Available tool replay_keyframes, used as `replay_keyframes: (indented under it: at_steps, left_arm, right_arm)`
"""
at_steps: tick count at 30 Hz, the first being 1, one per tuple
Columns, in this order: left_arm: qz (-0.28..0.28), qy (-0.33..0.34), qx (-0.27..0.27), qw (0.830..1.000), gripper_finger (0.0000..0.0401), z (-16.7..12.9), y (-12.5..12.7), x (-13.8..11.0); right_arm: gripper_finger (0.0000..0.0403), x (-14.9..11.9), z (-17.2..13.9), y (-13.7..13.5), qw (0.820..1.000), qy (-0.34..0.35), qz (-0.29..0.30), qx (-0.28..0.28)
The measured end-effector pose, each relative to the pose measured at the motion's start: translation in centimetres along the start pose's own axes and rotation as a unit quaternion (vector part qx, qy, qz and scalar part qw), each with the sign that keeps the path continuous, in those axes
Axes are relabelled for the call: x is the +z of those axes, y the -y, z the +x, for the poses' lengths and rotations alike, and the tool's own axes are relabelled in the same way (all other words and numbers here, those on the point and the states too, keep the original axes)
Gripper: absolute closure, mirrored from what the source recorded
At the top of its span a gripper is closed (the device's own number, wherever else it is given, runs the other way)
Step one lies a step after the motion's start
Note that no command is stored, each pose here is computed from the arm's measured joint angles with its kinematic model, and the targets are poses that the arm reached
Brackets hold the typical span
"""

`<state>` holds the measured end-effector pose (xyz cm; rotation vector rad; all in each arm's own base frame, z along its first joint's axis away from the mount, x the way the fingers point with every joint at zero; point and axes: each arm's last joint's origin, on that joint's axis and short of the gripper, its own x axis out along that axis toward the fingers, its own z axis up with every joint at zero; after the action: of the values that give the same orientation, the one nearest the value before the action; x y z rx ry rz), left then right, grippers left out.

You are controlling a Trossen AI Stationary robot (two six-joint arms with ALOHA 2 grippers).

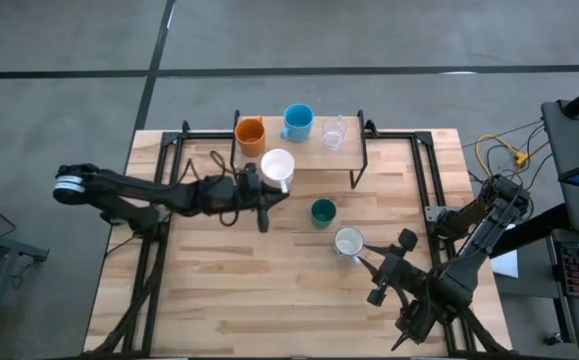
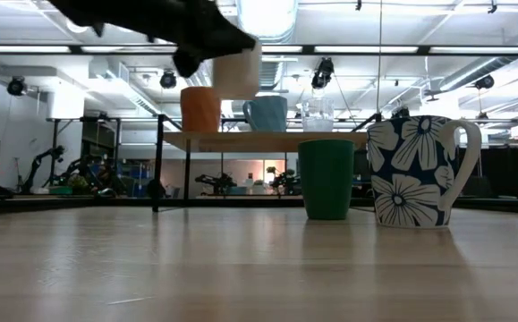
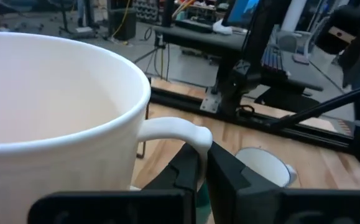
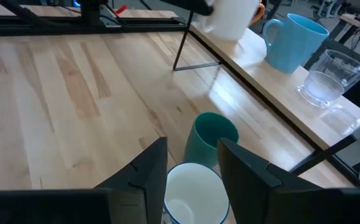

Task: Stack small to large cups/mugs on shelf
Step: Put the white mug on the shelf

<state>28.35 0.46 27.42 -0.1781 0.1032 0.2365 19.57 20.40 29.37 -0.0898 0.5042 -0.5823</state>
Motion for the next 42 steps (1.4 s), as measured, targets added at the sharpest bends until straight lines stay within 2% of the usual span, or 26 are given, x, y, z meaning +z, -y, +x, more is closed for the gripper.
replay_keyframes:
  at_steps: [5,16,26,42]
  left_arm:
    - [0.022,-0.005,-0.004,1.0,0.0401,2.3,0.0,0.5]
    - [0.019,-0.027,0.003,0.999,0.0401,5.8,-1.4,0.2]
    - [0.001,-0.021,0.021,1.0,0.0401,5.6,-3.5,0.9]
    - [-0.003,-0.043,0.046,0.998,0.0401,5.6,-5.3,0.2]
  right_arm:
    - [0.027,0.0,0.0,0.0,1.0,0.0,0.003,0.0]
    - [0.0271,-0.1,0.0,0.0,1.0,-0.004,0.017,0.001]
    - [0.0271,-0.1,0.0,-0.1,1.0,-0.004,0.022,0.002]
    - [0.0268,0.0,0.0,-0.1,1.0,-0.004,0.03,0.004]
